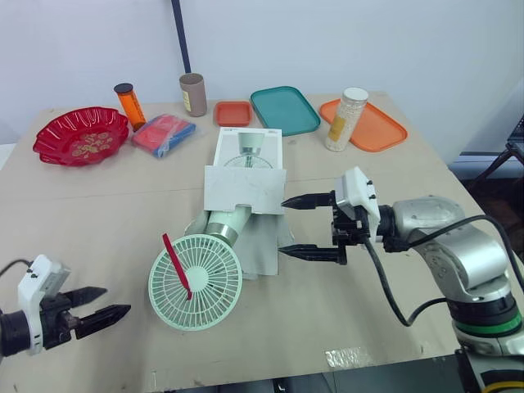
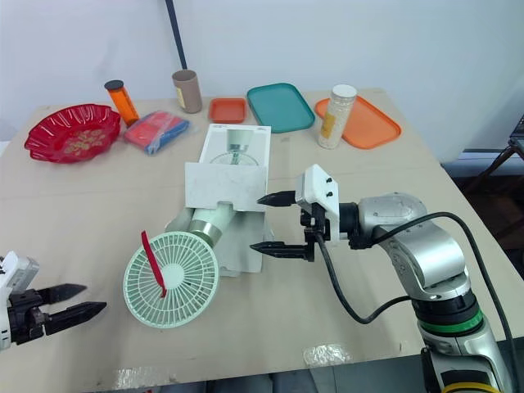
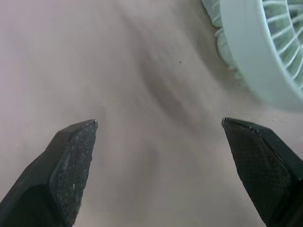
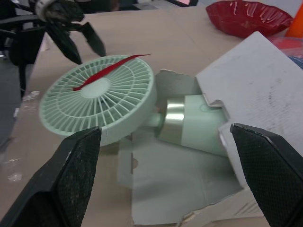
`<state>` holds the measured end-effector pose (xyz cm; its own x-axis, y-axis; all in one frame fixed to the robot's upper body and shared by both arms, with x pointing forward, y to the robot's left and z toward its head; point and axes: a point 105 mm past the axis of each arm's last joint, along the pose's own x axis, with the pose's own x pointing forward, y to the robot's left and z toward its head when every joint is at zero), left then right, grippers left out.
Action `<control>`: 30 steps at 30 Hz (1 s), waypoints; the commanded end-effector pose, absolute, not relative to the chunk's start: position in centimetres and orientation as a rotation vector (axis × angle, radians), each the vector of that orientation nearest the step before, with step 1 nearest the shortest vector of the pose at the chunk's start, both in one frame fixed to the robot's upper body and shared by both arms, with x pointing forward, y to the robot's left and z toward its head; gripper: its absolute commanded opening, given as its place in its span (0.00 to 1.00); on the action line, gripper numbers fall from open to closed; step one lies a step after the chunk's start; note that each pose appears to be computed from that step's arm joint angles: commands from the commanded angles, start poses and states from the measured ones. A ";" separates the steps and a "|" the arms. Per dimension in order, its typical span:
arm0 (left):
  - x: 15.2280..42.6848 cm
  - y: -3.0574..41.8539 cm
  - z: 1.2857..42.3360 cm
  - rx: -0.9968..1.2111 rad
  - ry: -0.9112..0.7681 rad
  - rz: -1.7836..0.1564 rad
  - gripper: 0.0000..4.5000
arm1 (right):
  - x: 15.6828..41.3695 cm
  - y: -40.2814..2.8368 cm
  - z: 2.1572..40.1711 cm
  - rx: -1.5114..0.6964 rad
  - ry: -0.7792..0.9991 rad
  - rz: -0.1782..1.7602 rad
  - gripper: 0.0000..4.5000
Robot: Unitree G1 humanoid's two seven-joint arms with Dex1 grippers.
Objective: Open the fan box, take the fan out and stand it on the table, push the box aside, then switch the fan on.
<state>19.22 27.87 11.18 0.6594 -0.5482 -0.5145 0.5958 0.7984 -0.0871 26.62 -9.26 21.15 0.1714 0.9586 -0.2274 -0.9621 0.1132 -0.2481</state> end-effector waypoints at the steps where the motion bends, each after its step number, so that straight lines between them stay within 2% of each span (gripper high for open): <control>1: 21.5 28.5 12.5 0.455 0.344 -0.697 1.00 | 25.1 -9.4 21.9 -0.343 0.023 1.477 0.99; 7: 23.3 26.9 13.7 0.764 0.061 -0.775 1.00 | 24.6 -9.7 21.6 -0.347 0.063 1.498 0.99; 13: 23.2 25.4 13.6 1.004 -0.133 -0.903 1.00 | 24.5 -10.0 21.2 -0.393 0.088 1.480 0.99; 17: 24.5 25.5 14.2 1.039 -0.204 -0.873 1.00 | 23.8 -10.1 21.0 -0.440 0.080 1.491 0.99; 22: 25.2 25.4 14.2 1.059 -0.242 -0.886 1.00 | 23.5 -10.1 20.9 -0.647 -0.066 1.492 0.99; 30: 24.9 24.1 14.2 1.095 -0.322 -0.959 1.00 | 23.7 -10.4 20.4 -0.653 -0.051 1.493 0.99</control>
<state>25.26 24.46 13.45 0.6002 -0.7646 -0.2351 0.5265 0.1564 0.8356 23.99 -10.48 20.18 0.1202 0.9306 -0.3456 -0.9126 -0.0335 -0.4074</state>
